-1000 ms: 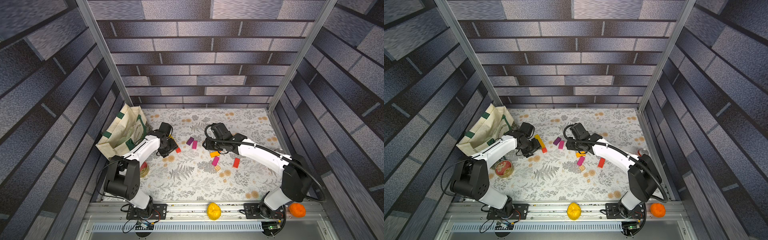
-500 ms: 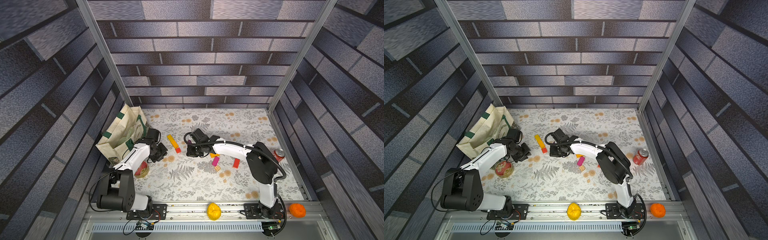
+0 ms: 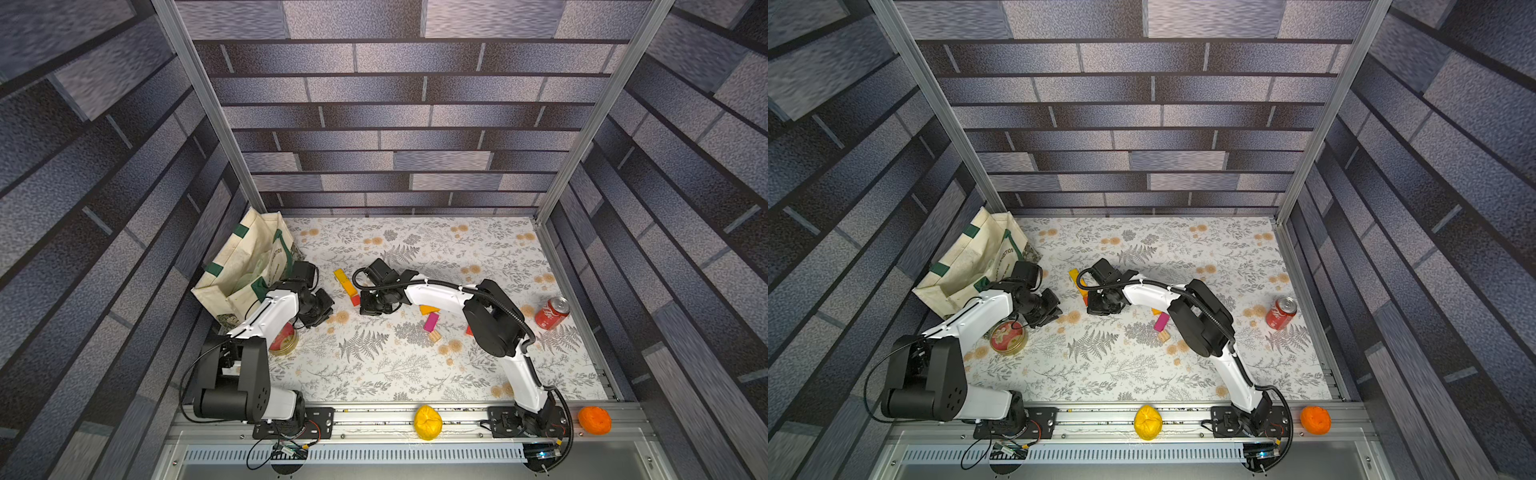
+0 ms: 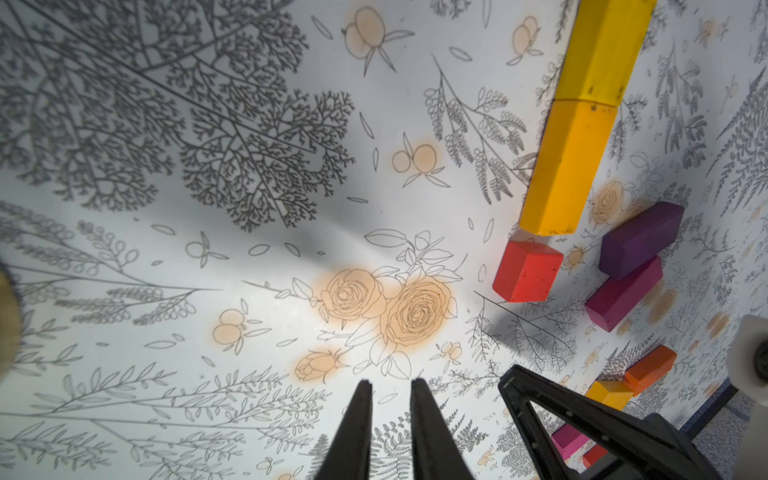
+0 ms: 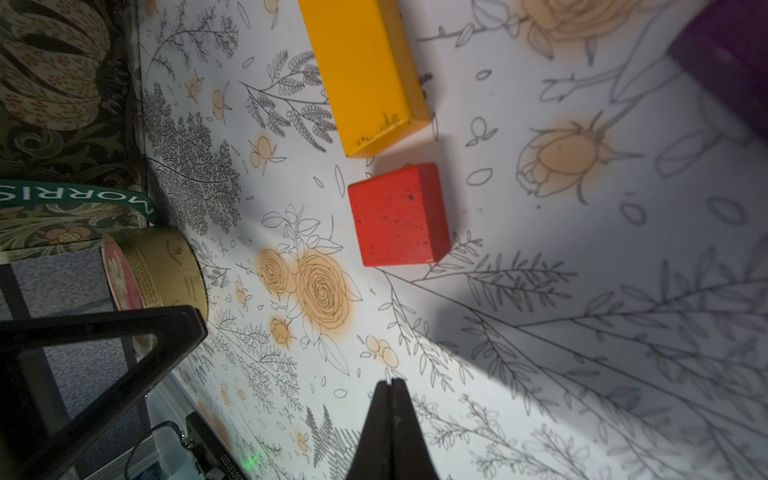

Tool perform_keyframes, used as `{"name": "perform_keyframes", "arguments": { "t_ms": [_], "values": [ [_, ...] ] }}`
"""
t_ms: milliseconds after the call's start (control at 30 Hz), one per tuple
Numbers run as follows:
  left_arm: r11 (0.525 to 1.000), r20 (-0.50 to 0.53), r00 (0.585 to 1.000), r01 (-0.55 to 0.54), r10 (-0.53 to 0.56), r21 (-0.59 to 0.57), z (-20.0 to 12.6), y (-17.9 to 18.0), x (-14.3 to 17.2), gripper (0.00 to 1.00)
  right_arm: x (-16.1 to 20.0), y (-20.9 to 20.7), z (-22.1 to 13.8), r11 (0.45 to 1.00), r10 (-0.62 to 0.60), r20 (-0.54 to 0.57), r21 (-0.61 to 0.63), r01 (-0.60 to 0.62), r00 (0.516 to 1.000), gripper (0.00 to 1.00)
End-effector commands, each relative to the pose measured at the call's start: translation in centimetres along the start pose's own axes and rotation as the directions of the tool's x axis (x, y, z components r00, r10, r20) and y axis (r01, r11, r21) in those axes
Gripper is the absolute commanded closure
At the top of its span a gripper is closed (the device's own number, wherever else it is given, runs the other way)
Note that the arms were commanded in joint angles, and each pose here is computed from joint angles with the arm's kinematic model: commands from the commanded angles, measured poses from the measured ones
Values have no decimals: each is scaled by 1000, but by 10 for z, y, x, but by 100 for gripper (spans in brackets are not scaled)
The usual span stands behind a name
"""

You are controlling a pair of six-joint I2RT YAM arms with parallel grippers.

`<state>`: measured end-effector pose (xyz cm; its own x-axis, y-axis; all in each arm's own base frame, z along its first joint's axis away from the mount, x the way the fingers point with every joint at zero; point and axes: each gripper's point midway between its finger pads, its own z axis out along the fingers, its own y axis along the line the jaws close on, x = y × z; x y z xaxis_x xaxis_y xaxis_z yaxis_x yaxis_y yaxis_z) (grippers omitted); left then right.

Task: Assemble the letter v with building blocks
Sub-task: Assemble the building block at the center of the board.

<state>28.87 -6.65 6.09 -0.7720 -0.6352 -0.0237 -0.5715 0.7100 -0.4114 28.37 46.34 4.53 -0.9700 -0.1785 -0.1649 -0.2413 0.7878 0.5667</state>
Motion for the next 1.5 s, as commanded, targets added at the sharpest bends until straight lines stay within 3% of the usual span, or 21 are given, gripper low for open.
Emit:
{"name": "perform_keyframes", "arguments": {
  "t_ms": [0, 367, 533, 733, 1467],
  "values": [
    [1000, -35, 999, -12, 12, -3, 8, 3, 3, 80, 3, -7, 9, 999, 10, -22, 48, -9, 1000, 100],
    [999, -74, 997, -13, 11, -33, 24, 4, 0, 75, -5, -17, 29, 996, 18, -26, 93, -15, 1000, 99],
    [999, -85, 996, -8, 4, -48, 30, 6, -1, 65, -10, -21, 32, 992, 17, -24, 129, -13, 1000, 96],
    [998, -102, 995, -8, 2, -60, 37, 6, -4, 61, -14, -22, 37, 989, 15, -25, 144, -12, 1000, 95],
    [999, -129, 992, -20, 15, -32, 46, -16, -4, 73, -20, -35, 39, 983, 26, -26, 183, -21, 999, 91]
  ]
}}
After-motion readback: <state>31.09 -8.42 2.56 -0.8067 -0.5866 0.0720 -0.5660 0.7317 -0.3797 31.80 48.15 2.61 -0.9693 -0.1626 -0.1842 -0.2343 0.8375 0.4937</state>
